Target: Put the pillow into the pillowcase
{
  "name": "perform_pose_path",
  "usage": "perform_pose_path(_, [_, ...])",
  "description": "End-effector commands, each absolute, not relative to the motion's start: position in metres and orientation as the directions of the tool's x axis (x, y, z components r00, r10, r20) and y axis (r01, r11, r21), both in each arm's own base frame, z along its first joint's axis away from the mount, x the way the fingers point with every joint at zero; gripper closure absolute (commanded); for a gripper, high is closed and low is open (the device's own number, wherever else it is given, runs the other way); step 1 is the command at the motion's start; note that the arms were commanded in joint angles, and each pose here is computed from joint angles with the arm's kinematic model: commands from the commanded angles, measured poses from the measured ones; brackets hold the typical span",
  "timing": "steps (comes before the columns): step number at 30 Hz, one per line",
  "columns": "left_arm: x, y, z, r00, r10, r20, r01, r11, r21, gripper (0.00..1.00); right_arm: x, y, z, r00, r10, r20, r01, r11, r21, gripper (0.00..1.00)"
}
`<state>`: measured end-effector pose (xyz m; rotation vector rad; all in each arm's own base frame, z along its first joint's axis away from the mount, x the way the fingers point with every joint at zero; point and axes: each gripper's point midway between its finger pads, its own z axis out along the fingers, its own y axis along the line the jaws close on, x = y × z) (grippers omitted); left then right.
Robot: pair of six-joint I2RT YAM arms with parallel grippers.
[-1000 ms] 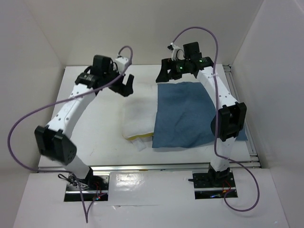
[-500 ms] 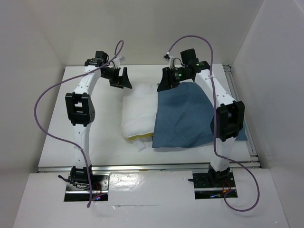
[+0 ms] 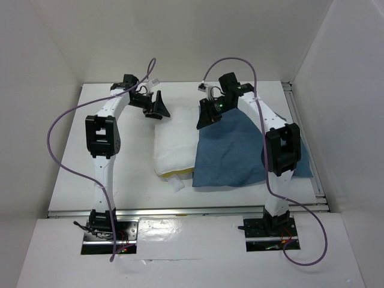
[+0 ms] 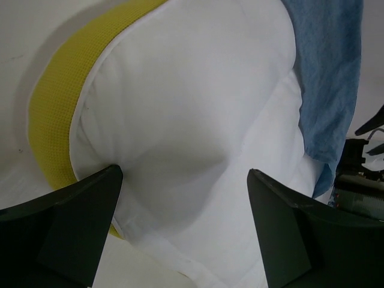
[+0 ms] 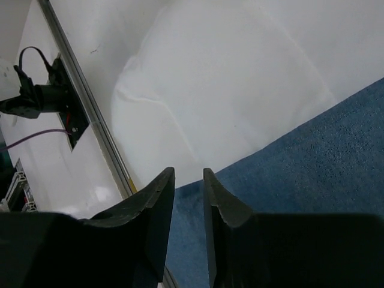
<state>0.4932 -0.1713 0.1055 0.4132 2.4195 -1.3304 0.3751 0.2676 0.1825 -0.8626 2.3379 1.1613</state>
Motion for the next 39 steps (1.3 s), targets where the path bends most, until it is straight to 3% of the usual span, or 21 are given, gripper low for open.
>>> perform_pose_path(1, [0.497,-0.171,0.103,-0.898,0.064,-0.435,0.406,0.499,-0.766,0.0,0.363,0.266,0.155,-0.751,-0.404,-0.522,-0.66,0.476,0.581,0.67])
perform_pose_path(4, [0.505,-0.168,0.099,-0.887,0.058,-0.457,0.415,0.531,-0.738,0.0,0.359,0.265,0.138,-0.755,-0.438,-0.489,-0.656,0.487,0.577,0.7])
perform_pose_path(10, [0.528,-0.138,0.135,-0.795,0.056,-0.604,0.492,0.641,-0.589,0.0,0.347,0.266,0.126,-0.75,-0.476,-0.459,-0.659,0.479,0.58,0.72])
perform_pose_path(17, [0.544,-0.11,0.142,-0.751,0.022,-0.659,0.46,0.734,-0.5,0.0,0.326,0.271,0.108,-0.741,-0.534,-0.407,-0.66,0.469,0.587,0.75])
perform_pose_path(23, [0.539,-0.123,0.105,-0.839,-0.015,-0.544,0.413,0.634,-0.654,0.0,0.321,0.27,0.099,-0.747,-0.549,-0.376,-0.651,0.484,0.585,0.75])
perform_pose_path(32, [0.534,-0.146,0.095,-0.877,-0.041,-0.478,0.416,0.433,-0.8,0.0,0.313,0.271,0.091,-0.743,-0.57,-0.351,-0.651,0.492,0.579,0.76])
perform_pose_path(37, [0.516,-0.159,0.095,-0.917,-0.051,-0.394,0.374,0.225,-0.9,0.0,0.318,0.272,0.087,-0.743,-0.572,-0.347,-0.651,0.499,0.572,0.76])
perform_pose_path(39, [0.5,-0.162,0.095,-0.954,-0.052,-0.296,0.288,0.122,-0.95,0.0,0.316,0.275,0.08,-0.742,-0.581,-0.335,-0.649,0.496,0.577,0.76])
